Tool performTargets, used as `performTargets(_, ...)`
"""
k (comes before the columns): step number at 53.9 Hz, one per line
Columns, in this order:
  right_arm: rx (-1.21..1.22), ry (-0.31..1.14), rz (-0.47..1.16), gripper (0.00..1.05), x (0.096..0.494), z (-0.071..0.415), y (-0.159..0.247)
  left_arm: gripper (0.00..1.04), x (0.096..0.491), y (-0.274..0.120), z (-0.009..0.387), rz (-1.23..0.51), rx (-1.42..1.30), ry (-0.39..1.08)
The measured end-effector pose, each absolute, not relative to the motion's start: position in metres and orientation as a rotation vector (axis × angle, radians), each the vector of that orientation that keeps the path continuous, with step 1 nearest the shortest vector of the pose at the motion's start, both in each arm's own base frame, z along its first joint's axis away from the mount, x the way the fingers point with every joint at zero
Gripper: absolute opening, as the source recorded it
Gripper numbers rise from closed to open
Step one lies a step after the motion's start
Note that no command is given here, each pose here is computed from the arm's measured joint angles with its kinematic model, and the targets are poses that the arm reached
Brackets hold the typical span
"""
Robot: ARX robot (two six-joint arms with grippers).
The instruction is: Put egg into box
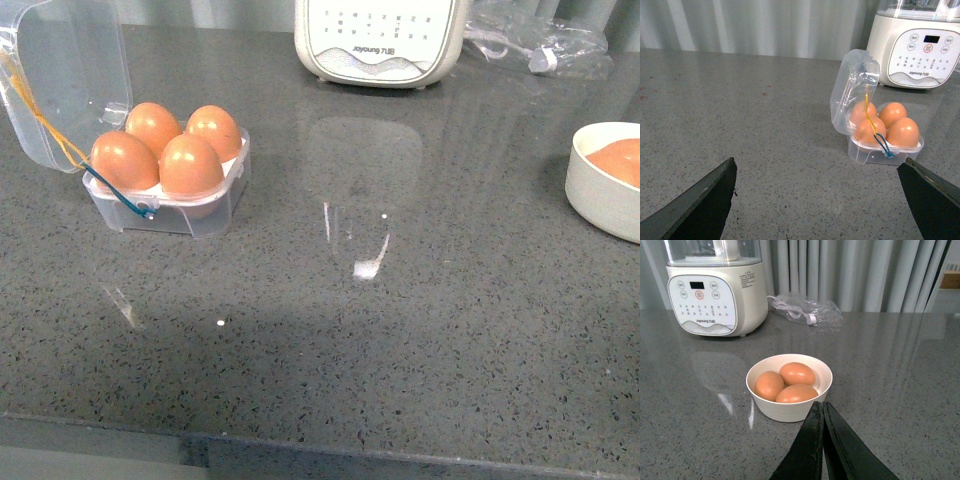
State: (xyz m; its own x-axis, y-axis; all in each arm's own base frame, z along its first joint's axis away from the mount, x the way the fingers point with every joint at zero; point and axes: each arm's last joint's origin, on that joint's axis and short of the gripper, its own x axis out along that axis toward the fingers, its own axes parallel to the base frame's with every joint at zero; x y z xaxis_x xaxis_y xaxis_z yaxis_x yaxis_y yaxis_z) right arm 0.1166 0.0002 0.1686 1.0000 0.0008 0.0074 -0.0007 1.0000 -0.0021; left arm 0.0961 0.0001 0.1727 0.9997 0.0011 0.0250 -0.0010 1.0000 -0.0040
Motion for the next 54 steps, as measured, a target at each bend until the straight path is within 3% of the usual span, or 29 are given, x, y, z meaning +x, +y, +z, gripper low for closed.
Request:
performTargets(39, -0.002, -0.002, 0.001, 0.03, 0.098, 0.165, 0.000, 0.98, 0.096, 0.000, 0.173, 0.001, -0.004, -0.025)
performTargets(43, -0.003, -0.003, 0.001, 0.14, 0.098, 0.165, 0.000, 0.98, 0.096, 0.000, 0.173, 0.001, -0.004, -0.026)
performTargets(54, -0.003, -0.003, 0.001, 0.60, 0.098, 0.165, 0.000, 0.98, 0.096, 0.000, 0.173, 0.001, -0.004, -0.026)
